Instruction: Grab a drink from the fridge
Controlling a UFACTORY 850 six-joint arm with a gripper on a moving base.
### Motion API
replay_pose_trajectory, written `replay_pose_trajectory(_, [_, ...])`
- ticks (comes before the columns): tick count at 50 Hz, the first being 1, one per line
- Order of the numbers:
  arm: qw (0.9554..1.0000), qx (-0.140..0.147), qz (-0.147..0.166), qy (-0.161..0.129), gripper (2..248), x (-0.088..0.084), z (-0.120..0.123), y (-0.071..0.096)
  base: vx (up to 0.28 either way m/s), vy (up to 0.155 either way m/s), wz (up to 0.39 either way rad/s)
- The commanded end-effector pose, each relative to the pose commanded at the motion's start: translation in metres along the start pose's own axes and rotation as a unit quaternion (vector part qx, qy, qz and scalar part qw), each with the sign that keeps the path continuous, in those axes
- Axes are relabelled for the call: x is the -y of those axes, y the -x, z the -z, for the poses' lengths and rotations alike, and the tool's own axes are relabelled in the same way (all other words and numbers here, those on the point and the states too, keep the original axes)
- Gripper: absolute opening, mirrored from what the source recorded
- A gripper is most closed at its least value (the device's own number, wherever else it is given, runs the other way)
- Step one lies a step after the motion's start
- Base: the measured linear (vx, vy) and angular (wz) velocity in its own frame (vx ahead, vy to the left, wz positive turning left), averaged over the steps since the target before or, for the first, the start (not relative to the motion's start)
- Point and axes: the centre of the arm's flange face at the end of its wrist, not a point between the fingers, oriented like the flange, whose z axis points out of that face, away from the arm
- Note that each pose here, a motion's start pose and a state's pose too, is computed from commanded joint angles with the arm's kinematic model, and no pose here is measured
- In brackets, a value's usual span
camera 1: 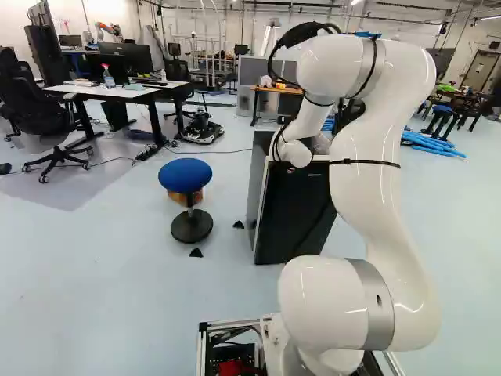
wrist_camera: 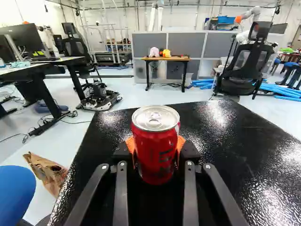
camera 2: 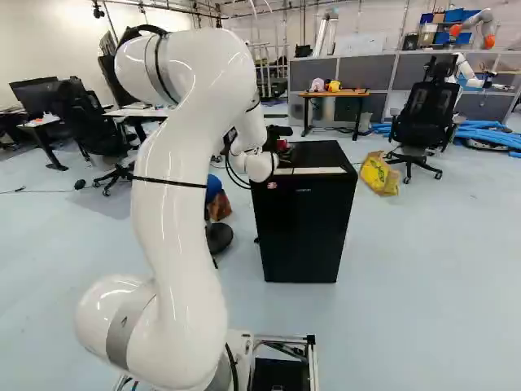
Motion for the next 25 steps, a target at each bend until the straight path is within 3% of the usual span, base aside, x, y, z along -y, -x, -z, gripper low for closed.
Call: replay_pose_trajectory(25, [0.9999, -0.015, 0.000, 0.000, 100, 0.000, 0.005, -0.019, 0.000, 0.000, 0.000])
